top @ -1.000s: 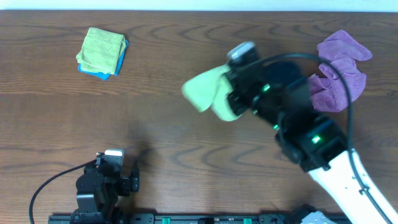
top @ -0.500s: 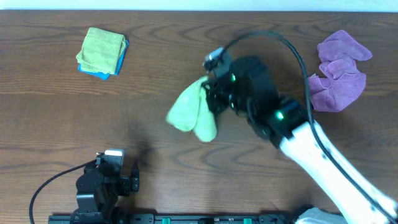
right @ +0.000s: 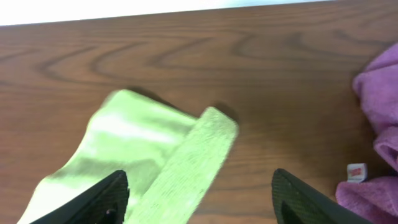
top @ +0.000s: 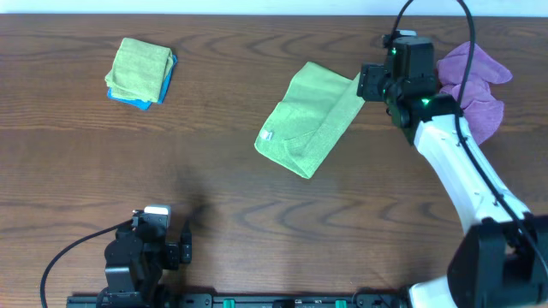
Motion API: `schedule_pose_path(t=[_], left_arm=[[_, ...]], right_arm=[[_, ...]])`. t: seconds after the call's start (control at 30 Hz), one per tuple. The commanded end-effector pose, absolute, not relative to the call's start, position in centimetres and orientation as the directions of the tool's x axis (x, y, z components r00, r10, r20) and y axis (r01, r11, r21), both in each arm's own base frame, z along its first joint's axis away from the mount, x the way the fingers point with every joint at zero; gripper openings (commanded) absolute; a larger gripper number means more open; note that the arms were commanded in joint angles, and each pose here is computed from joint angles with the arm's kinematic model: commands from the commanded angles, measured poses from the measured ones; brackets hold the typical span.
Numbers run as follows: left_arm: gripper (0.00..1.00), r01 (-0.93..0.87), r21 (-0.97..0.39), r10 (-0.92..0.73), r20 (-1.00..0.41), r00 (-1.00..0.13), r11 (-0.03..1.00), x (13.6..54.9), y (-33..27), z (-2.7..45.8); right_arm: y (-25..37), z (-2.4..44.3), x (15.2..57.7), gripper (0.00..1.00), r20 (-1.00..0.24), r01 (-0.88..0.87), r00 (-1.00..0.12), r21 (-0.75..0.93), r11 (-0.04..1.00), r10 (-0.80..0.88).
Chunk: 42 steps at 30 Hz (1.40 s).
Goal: Fold the cloth
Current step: 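Carry the green cloth left to table center and lay it down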
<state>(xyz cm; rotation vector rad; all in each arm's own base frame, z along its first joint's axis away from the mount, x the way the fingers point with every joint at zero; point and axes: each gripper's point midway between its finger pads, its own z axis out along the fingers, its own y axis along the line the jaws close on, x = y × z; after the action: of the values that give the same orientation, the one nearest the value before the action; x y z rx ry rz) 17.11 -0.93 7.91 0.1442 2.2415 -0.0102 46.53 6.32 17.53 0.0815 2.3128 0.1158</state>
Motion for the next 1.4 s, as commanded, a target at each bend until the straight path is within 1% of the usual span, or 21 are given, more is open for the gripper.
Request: schedule_pose_path(t=[0.0,0.1,0.2,0.3,0.43,0.53,0.73,0.9,1.1,1.23,1.37], left_arm=[[0.95,0.129,0.052,0.125,-0.741,-0.66,0.99,16.2,-1.0,6.6],[0.95,0.129,0.052,0.125,-0.741,-0.66,0.99,16.2,-1.0,6.6],[0.95,0.129,0.052,0.125,-0.741,-0.66,0.99,16.2,-1.0,6.6],[0.95,0.129,0.052,0.125,-0.741,-0.66,0.99,16.2,-1.0,6.6],[0.95,0.129,0.052,0.125,-0.741,-0.66,0.99,16.2,-1.0,6.6],[0.95,0.129,0.052,0.124,-0.741,-0.66,0.99,16.2,-1.0,6.6],[0.95,0.129,0.052,0.125,-0.741,-0.66,0.99,16.2,-1.0,6.6],[0.95,0.129,0.052,0.125,-0.741,-0.66,0.99,16.2,-1.0,6.6],[0.95,0.129,0.052,0.125,-0.741,-0.66,0.99,16.2,-1.0,6.6],[0.95,0.129,0.052,0.125,-0.741,-0.66,0.99,16.2,-1.0,6.6],[0.95,0.129,0.052,0.124,-0.741,-0.66,0.99,16.2,-1.0,6.6]], right_arm=[[9.2,19.9,45.2,0.76,-0.733,-0.076,-0.674,0.189,0.979,0.089],[13.1,19.2,42.6,0.75,-0.666,-0.201,-0.745,0.279,0.939,0.038],[15.9,17.9,40.4,0.75,-0.595,-0.263,-0.804,0.346,0.901,-0.007],[18.4,16.1,38.6,0.75,-0.509,-0.262,-0.86,0.395,0.88,-0.027],[20.6,13.5,37.3,0.75,-0.432,-0.256,-0.9,0.407,0.877,-0.062],[21.7,10.9,36.8,0.75,-0.385,-0.278,-0.915,0.393,0.876,-0.118],[22.9,6.7,35.6,0.74,-0.364,-0.479,-0.859,0.326,0.815,-0.359],[23.0,5.5,35.0,0.74,-0.381,-0.625,-0.767,0.261,0.736,-0.517],[22.0,4.7,35.0,0.74,-0.363,-0.694,-0.7,0.143,0.706,-0.615],[21.7,3.9,34.5,0.74,-0.326,-0.72,-0.677,0.108,0.685,-0.66],[21.9,3.4,33.7,0.74,-0.301,-0.747,-0.654,0.109,0.656,-0.694]])
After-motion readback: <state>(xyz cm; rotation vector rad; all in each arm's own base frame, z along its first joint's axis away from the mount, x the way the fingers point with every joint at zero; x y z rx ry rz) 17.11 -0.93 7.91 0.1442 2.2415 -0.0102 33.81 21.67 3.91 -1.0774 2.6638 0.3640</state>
